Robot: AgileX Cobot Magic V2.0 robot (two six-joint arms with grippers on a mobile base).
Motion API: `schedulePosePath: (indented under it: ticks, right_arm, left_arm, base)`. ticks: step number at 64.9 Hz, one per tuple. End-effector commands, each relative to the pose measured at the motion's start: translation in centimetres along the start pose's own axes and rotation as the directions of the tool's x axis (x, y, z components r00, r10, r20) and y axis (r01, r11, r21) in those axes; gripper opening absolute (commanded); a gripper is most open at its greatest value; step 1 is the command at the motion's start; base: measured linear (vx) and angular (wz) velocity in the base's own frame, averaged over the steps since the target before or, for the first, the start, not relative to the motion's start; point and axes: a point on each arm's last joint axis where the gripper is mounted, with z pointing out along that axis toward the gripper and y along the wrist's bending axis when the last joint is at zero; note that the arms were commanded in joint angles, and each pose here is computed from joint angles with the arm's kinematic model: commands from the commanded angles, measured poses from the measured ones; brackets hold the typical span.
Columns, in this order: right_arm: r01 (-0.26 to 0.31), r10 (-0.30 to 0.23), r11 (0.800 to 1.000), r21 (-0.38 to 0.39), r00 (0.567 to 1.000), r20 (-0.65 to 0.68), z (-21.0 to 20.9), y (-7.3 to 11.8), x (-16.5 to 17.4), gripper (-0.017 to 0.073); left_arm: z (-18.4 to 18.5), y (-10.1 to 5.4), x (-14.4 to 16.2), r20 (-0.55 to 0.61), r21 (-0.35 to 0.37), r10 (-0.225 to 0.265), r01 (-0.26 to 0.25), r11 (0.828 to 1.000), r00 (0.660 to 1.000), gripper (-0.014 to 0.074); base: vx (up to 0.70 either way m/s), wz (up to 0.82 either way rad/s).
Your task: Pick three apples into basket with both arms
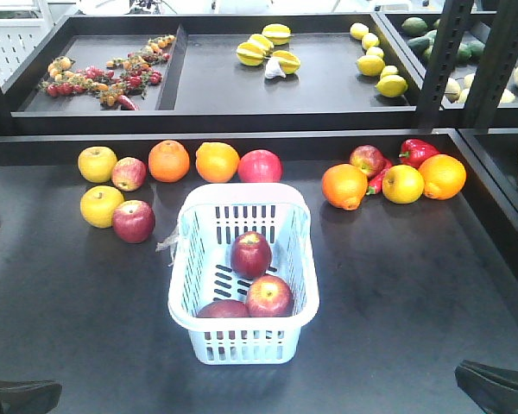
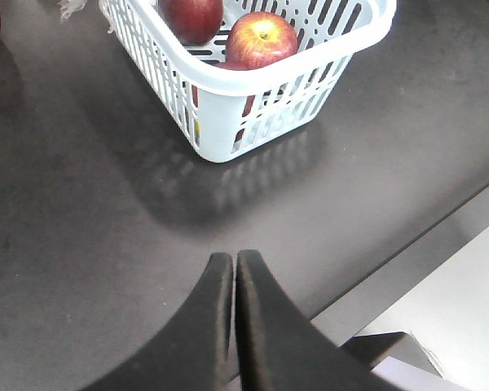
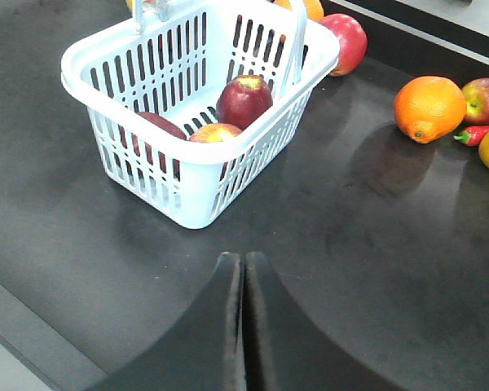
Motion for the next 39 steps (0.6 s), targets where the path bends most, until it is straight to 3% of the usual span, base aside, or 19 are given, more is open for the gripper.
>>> schedulePosePath:
  ticks: [1,12,21,28,39]
  right_arm:
    - [0.004,-0.005,1.000,0.024,0.996,0.084,-0.3,-0.3,-1.4,-0.0004]
    - [0.004,-0.005,1.000,0.024,0.996,0.084,-0.3,-0.3,-1.4,-0.0004]
    - [0.004,-0.005,1.000,0.024,0.996,0.084,-0.3,-0.3,-1.4,-0.0004]
    - [0.004,-0.005,1.000,0.024,0.996,0.084,-0.3,-0.3,-1.4,-0.0004]
    - [0.004,-0.005,1.000,0.024,0.996,0.084,-0.3,-0.3,-1.4,-0.0004]
  left_arm:
    - [-0.4,-0.1,-1.1,0.069,-0.002,-0.025,0.025,1.000,0.997,-0.0006]
    - [0.5,0.6,1.1,0.045,-0.056,-0.085,0.088,0.995,0.995,-0.0006]
    - [1.7,1.6,4.2,0.082,-0.128,-0.208,0.217,0.968,0.975,-0.0006]
    - [1.9,2.1,5.8,0.152,-0.156,-0.217,0.241,0.958,0.964,-0.0006]
    - [1.8,2.7,7.9,0.311,-0.202,-0.156,0.225,0.953,0.938,-0.0006]
  base:
    - [0.00,0.00]
    - [0.00,0.00]
    - [0.00,0.00]
    - [0.00,0.00]
    - [0.00,0.00]
